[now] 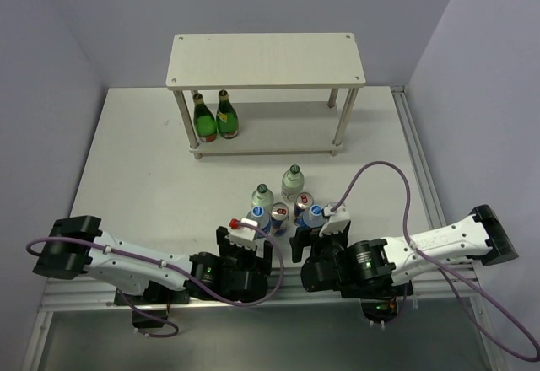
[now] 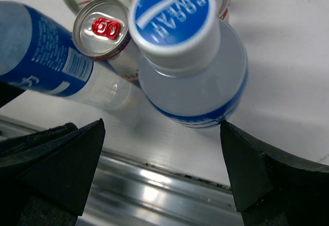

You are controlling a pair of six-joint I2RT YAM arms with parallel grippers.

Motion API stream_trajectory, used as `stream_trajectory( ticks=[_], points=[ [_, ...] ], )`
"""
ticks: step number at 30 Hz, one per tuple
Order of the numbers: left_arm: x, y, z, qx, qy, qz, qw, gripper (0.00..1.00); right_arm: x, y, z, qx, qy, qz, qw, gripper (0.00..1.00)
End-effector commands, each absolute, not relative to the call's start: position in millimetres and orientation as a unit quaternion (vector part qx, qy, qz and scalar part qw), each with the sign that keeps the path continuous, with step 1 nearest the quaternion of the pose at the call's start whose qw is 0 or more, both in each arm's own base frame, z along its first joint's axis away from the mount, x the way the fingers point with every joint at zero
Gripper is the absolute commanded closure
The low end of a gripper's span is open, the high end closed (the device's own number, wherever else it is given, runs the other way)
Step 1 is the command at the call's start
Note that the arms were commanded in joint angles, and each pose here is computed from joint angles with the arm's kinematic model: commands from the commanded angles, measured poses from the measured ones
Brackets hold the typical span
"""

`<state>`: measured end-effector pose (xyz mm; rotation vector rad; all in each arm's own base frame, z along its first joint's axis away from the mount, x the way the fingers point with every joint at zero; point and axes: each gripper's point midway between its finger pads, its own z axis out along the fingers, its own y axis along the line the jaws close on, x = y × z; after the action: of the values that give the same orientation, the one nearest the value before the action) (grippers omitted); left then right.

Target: Place and organize the beverage onto the shelf

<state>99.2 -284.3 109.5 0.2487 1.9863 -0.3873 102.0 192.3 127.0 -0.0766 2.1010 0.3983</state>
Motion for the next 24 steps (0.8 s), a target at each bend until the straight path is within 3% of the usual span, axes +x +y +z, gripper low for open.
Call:
stream_trajectory(
  ticks=[1,19,22,24],
  points=[
    [112,-296,119,0.080,0.814,-0.190,0.543,0.01,114,214,126,-0.028,0.847,0.180,0.499,0.00],
    [151,-299,105,0.073,0.804,-0.191,0.559,0.01,155,193,109,0.065,0.820,0.082,0.563,0.01],
    [154,-301,104,0.075,0.801,-0.190,0.562,0.01,160,189,111,0.081,0.803,0.078,0.585,0.13],
    [156,-302,104,0.077,0.801,-0.190,0.563,0.01,163,185,112,0.090,0.794,0.070,0.597,0.29]
  ],
)
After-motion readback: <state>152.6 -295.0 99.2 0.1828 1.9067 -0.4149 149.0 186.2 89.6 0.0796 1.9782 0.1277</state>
